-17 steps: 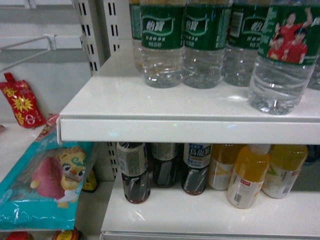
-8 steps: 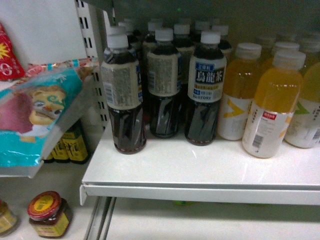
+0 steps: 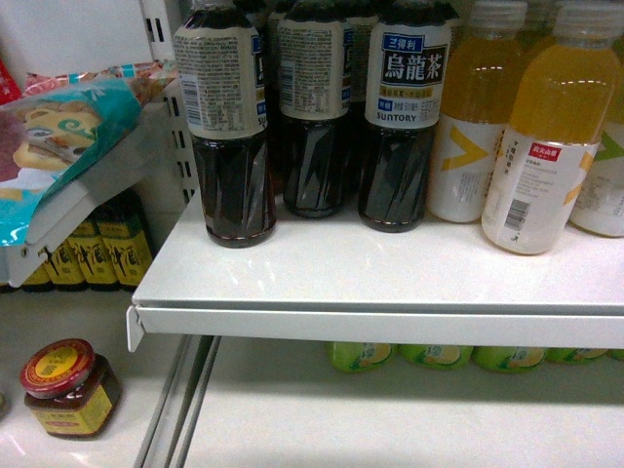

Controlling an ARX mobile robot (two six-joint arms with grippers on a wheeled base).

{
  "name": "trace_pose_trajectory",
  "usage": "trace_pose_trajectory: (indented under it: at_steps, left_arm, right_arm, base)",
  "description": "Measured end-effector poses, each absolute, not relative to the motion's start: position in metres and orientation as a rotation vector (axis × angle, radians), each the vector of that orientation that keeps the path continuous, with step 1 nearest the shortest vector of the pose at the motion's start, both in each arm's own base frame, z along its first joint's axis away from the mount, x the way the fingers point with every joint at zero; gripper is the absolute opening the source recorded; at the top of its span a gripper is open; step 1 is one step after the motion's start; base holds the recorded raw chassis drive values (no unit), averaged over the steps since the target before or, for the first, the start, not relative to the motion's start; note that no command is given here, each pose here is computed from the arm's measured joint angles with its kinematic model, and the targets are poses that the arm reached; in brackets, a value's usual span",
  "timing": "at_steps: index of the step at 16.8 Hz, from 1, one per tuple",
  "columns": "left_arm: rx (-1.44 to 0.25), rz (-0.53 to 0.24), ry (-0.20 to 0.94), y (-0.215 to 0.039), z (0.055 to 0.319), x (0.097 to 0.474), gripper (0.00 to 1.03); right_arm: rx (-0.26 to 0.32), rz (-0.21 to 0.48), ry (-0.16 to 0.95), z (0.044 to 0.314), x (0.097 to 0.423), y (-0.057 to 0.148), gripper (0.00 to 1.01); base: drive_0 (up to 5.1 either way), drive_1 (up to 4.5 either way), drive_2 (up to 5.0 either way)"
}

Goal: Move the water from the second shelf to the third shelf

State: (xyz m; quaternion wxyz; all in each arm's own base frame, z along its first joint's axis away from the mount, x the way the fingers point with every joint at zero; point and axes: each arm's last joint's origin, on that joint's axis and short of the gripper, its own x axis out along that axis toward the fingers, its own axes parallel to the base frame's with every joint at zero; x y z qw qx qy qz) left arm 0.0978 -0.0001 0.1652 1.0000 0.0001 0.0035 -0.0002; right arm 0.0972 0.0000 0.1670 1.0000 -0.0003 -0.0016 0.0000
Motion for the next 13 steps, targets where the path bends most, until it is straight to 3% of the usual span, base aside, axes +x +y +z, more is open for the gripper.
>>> trace_pose_trajectory:
  at_steps: [13]
  left_arm:
    - [0.001, -0.001, 0.007, -0.0001, 0.1652, 0.0978, 0.98]
  right_arm:
    - [-0.001, 0.0, -0.004, 0.1671, 0.0972, 0.0, 0.98]
  base:
    - [0.0, 0.0, 0.0]
